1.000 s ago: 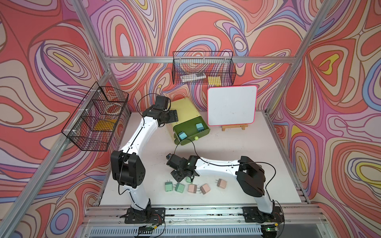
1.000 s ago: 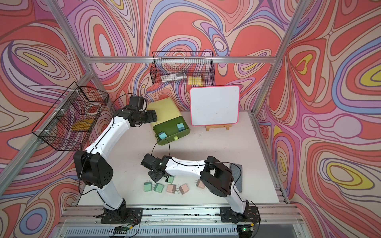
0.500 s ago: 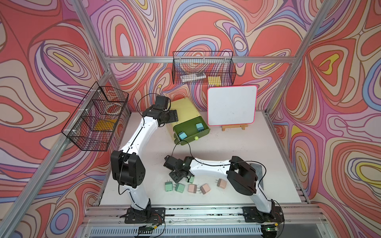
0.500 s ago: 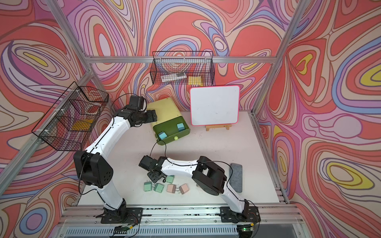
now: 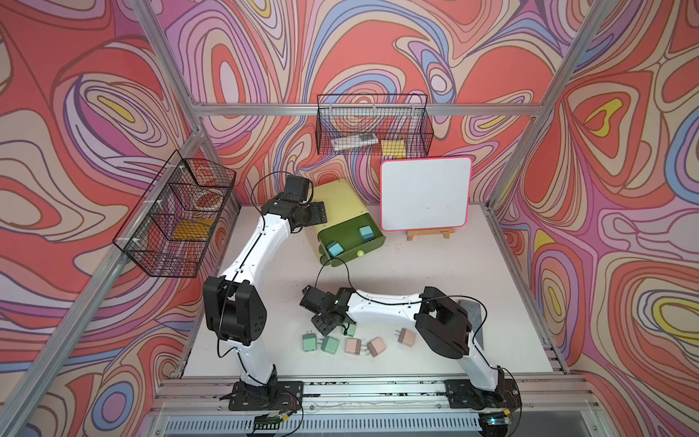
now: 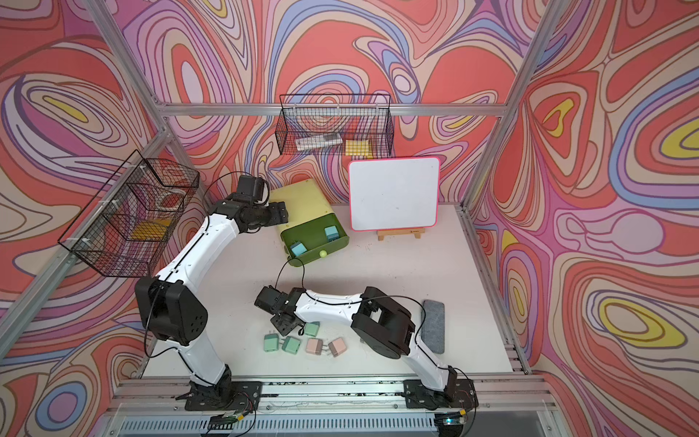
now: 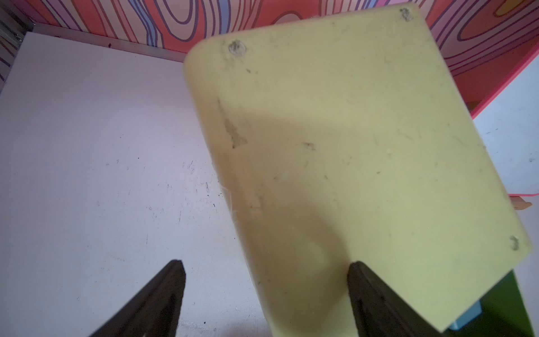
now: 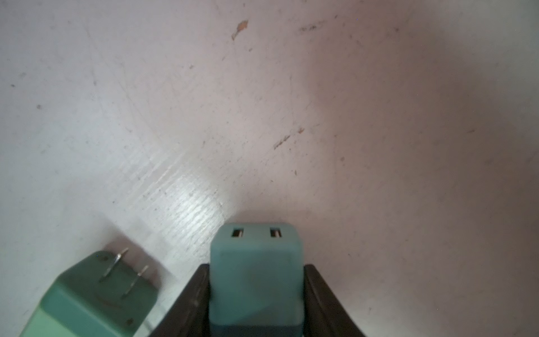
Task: Place the plugs into the drawer by color
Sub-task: Pick up the plug from the center of the board.
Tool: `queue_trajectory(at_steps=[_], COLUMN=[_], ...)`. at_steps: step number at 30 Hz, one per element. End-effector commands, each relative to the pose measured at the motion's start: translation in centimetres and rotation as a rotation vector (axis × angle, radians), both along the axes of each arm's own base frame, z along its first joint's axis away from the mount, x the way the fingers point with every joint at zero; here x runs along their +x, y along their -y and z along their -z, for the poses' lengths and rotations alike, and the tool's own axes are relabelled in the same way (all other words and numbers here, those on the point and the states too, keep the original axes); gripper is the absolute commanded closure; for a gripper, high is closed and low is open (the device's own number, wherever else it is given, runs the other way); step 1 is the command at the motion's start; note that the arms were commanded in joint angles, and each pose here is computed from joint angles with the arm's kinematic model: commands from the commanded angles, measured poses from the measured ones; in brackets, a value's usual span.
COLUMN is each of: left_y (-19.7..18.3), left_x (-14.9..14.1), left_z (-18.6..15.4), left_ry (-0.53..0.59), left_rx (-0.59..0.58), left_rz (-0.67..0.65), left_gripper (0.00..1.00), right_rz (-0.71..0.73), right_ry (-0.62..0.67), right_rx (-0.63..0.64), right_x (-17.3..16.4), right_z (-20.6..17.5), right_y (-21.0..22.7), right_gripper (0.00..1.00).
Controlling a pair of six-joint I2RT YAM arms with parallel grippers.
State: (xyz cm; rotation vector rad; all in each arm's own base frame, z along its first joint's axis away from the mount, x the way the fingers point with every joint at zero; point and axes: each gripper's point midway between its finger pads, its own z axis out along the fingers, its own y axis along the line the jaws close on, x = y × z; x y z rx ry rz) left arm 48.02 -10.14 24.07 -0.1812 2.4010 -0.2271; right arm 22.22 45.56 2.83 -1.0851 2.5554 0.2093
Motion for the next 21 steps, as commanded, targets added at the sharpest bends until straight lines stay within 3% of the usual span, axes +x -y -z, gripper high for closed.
queue_trajectory(at_steps=[1, 13, 21], left_y=[-0.5, -0.4, -0.6], left_x=[-0.8, -1.1, -1.0], left_z=[1.2, 0.1, -0.2], left_ry=[-0.050, -0.025, -0.015], left_rx=[0.010, -0.010, 0.000], left_rz=[-0.002, -0.004, -0.011], left_gripper=[0.14, 0.14, 0.14], right_rz=[0.016, 0.067, 0.083], right_ry=[0.032, 0.163, 0.269], right_rx=[0.011, 0.151, 0.190], right_x=[0.5, 1.8, 6.0], right_z=[-1.6, -14.1, -20.7], right_y=[-0.2, 0.3, 1.7], right_gripper=[0.54, 0.55, 0.55])
